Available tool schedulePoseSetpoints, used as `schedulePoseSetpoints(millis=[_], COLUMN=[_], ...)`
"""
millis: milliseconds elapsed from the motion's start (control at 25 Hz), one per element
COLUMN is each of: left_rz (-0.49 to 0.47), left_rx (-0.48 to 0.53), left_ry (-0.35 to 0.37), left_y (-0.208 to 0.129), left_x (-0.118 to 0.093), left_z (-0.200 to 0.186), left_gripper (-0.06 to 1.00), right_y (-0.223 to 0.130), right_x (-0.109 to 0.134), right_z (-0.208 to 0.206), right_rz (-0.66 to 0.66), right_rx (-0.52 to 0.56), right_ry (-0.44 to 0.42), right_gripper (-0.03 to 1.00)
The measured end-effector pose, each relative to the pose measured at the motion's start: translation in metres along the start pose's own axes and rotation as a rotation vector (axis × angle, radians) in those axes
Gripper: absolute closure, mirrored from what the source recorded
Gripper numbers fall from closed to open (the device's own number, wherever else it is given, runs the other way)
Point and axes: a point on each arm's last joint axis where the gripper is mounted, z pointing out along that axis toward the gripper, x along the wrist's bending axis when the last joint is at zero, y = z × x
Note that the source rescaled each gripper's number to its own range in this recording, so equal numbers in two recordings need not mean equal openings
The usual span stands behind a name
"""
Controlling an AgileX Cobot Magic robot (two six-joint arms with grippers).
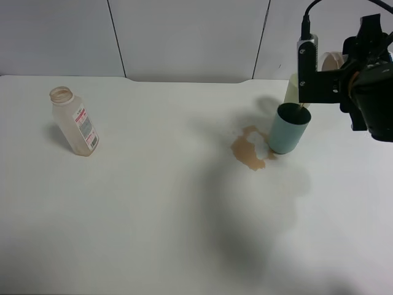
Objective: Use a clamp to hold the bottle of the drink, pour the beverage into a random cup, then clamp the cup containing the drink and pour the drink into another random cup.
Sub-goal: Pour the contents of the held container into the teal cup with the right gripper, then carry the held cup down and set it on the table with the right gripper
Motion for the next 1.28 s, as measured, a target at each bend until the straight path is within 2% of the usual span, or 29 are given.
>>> schedulePoseSetpoints(millis=[320,440,520,640,840,960,1040,1160,1280], left_rz=[0.000,0.000,0.000,0.000,0.000,0.000,0.000,0.000,0.000], left_rx=[0.000,0.000,0.000,0.000,0.000,0.000,0.000,0.000,0.000], left_ry=[0.000,0.000,0.000,0.000,0.000,0.000,0.000,0.000,0.000], left_y=[0.000,0.000,0.000,0.000,0.000,0.000,0.000,0.000,0.000], left_x=[0.000,0.000,0.000,0.000,0.000,0.000,0.000,0.000,0.000], left_z=[0.000,0.000,0.000,0.000,0.000,0.000,0.000,0.000,0.000], left_gripper=[-0.06,-0.06,-0.06,-0.06,-0.06,-0.06,-0.06,-0.06,-0.06], right_y=[0.000,0.000,0.000,0.002,0.006,0.010,0.013,0.017,0.014], right_x=[0.000,0.000,0.000,0.000,0.005,0.007,0.005,-0.004,-0.025], right_z=[0.000,0.000,0.000,0.000,0.000,-0.002,-0.006,-0.019,-0.033], right_rz=[-0.077,-0.023,0.092,0.338,0.791,0.999,1.103,1.211,1.328], right_rx=[0.000,0.000,-0.004,-0.018,-0.027,-0.055,-0.107,-0.241,-0.359], right_ry=[0.000,0.000,0.001,0.017,0.089,0.150,0.203,0.280,0.313], right_gripper=[0.97,0.97,0.97,0.97,0.97,0.97,0.97,0.97,0.97])
